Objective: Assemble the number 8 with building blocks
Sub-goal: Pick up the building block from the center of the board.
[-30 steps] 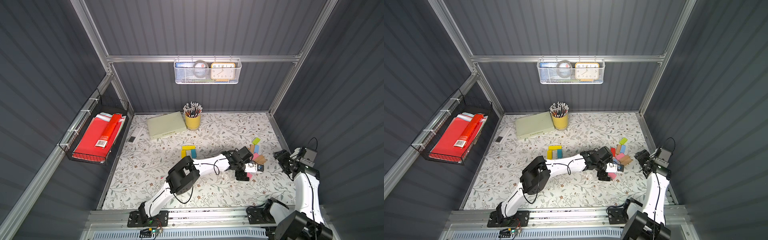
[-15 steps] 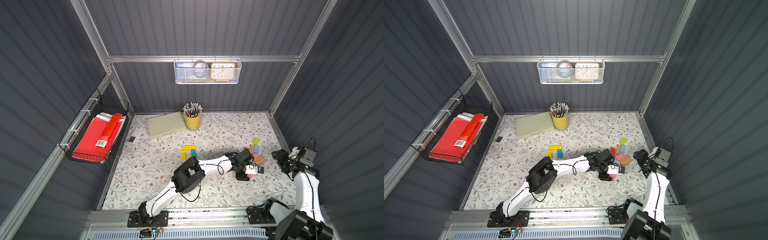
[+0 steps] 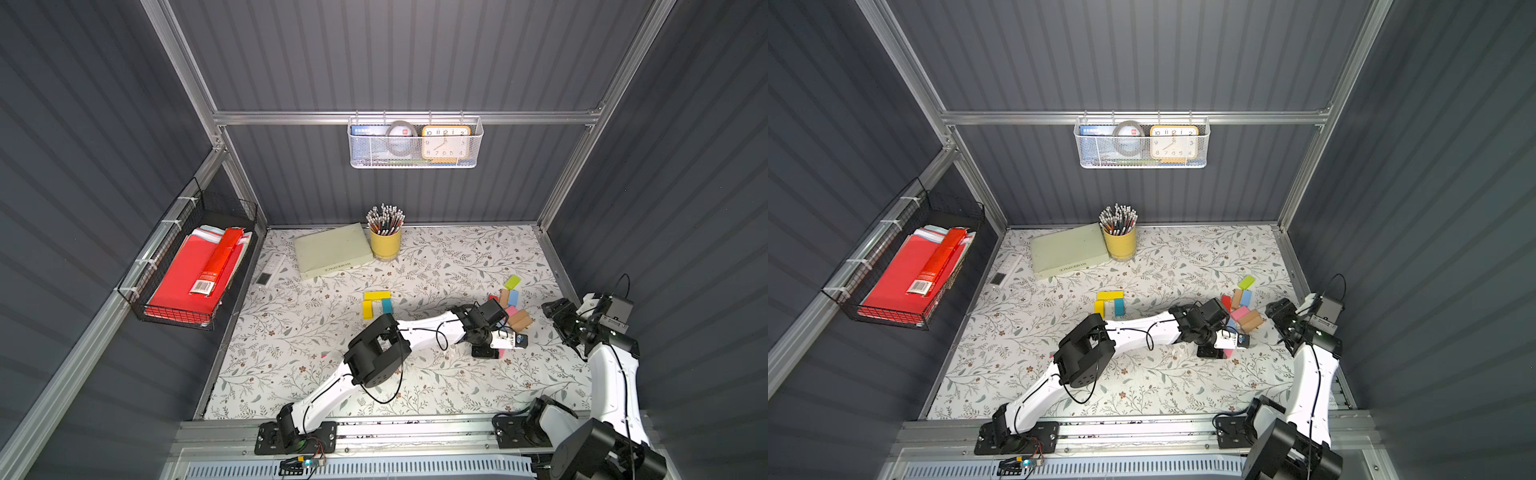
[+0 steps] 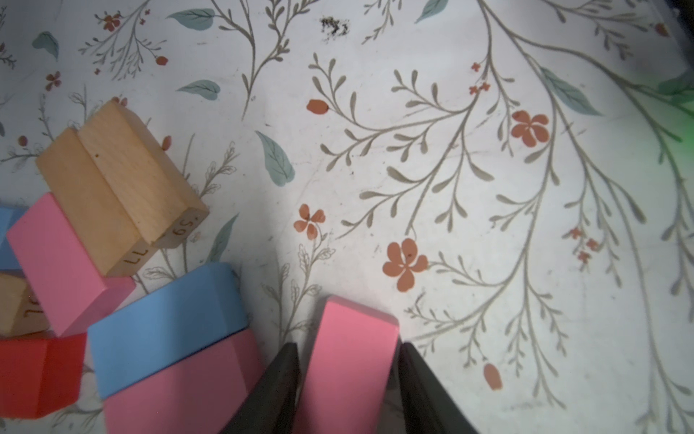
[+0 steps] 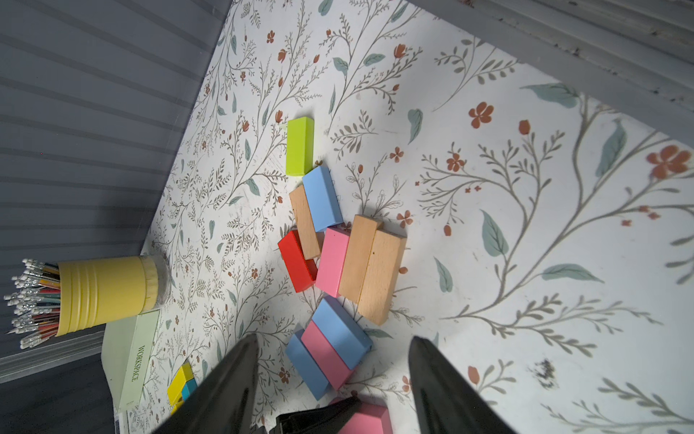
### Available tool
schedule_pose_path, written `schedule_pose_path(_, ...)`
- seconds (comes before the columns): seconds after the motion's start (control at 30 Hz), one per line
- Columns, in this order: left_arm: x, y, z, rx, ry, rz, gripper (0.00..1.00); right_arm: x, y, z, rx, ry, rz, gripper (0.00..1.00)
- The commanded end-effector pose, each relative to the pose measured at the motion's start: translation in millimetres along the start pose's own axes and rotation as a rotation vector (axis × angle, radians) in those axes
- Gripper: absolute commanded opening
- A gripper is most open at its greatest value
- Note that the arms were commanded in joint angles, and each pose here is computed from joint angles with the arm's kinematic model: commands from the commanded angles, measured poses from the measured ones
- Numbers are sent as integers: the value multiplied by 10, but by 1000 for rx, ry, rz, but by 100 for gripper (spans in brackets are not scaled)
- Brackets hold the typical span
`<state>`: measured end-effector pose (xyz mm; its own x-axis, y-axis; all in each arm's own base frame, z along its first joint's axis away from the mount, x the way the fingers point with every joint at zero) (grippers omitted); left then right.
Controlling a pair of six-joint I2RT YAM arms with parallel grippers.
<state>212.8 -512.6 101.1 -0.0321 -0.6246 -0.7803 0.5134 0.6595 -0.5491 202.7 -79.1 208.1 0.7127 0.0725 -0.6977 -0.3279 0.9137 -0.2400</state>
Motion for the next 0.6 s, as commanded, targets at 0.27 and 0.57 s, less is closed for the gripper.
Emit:
schedule_pose_path(0.27, -151, -45, -42, -29, 11, 40, 22, 34, 23, -24, -8, -15, 25, 68)
schedule_pose_path(0.57, -1160, -240, -85, -22, -138, 12, 18, -13, 21, 48, -27, -45, 40, 67)
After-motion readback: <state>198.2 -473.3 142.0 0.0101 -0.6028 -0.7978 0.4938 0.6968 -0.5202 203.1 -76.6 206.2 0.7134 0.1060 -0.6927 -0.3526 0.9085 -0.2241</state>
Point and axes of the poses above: each gripper's point midway between its finger pads, its own x axis out along the fingers, its own z axis along the line the jaws close on, y = z × x, the point moved 9 cm from there along -x, back along the fingers, and after that the axes turned 15 degrees about x, right-handed, at the moved point
